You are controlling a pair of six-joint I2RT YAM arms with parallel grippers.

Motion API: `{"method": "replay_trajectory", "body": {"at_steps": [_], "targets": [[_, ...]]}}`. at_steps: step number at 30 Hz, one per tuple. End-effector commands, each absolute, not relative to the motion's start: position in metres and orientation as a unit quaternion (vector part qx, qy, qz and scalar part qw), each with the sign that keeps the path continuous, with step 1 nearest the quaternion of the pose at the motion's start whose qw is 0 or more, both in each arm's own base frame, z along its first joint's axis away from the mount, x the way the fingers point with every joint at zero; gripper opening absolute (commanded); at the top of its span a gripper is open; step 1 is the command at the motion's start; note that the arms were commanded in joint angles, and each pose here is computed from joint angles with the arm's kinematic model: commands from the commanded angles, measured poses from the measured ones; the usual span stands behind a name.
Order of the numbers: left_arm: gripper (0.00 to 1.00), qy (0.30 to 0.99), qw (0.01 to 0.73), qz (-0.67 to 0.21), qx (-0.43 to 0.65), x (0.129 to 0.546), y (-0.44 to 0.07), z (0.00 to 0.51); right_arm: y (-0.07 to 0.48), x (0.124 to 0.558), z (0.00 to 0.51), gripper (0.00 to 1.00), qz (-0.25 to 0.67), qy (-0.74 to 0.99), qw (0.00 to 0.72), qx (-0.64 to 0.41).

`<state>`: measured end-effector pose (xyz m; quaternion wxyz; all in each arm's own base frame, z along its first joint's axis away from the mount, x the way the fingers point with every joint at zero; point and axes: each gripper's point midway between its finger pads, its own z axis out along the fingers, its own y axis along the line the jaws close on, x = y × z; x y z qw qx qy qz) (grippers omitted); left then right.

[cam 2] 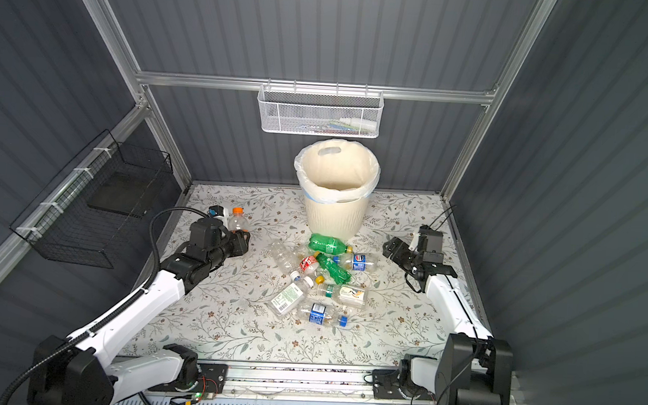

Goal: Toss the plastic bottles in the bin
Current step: 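Lift the orange-capped bottle over the bin and open the left gripper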

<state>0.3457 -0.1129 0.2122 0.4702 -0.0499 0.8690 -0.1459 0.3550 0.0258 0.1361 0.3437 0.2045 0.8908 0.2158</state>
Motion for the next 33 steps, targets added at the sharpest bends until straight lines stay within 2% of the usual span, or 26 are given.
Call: {"method": "replay_trajectory", "body": {"at_steps": [1, 9, 13, 16, 19, 20, 22, 23, 24, 25, 28, 33], "targets": [[0.56, 0.824, 0.545, -0.152, -0.034, 0.345, -0.108, 0.274, 0.030, 0.354, 0.133, 0.91, 0.215, 0.895, 0.338, 0.196], [0.56, 0.704, 0.670, -0.236, 0.013, 0.315, -0.118, 0.389, 0.032, 0.346, 0.132, 0.91, 0.207, 0.896, 0.340, 0.195], [0.55, 0.629, 0.705, -0.321, 0.061, 0.316, -0.148, 0.449, 0.034, 0.348, 0.136, 0.91, 0.211, 0.893, 0.345, 0.195], [0.55, 0.592, 0.713, -0.362, 0.095, 0.342, -0.176, 0.493, 0.036, 0.351, 0.141, 0.90, 0.215, 0.890, 0.353, 0.193], [0.55, 0.604, 0.675, -0.401, 0.139, 0.394, -0.231, 0.521, 0.038, 0.352, 0.146, 0.91, 0.218, 0.887, 0.360, 0.192], [0.57, 0.615, 0.659, -0.405, 0.155, 0.411, -0.253, 0.524, 0.039, 0.352, 0.146, 0.91, 0.219, 0.886, 0.360, 0.192], [0.68, 0.669, 0.599, -0.393, 0.199, 0.443, -0.303, 0.504, 0.043, 0.352, 0.145, 0.90, 0.223, 0.886, 0.358, 0.191], [0.80, 0.674, 0.590, -0.385, 0.222, 0.447, -0.322, 0.513, 0.045, 0.352, 0.146, 0.91, 0.225, 0.887, 0.358, 0.188], [0.92, 0.691, 0.573, -0.374, 0.234, 0.458, -0.336, 0.498, 0.046, 0.351, 0.146, 0.90, 0.225, 0.888, 0.356, 0.185], [0.99, 0.699, 0.577, -0.360, 0.222, 0.465, -0.334, 0.500, 0.048, 0.349, 0.145, 0.90, 0.223, 0.890, 0.353, 0.181], [1.00, 0.709, 0.590, -0.325, 0.208, 0.469, -0.321, 0.499, 0.050, 0.341, 0.145, 0.91, 0.201, 0.901, 0.348, 0.160], [1.00, 0.691, 0.648, -0.279, 0.156, 0.446, -0.268, 0.505, 0.049, 0.332, 0.149, 0.92, 0.183, 0.911, 0.345, 0.133]]}}
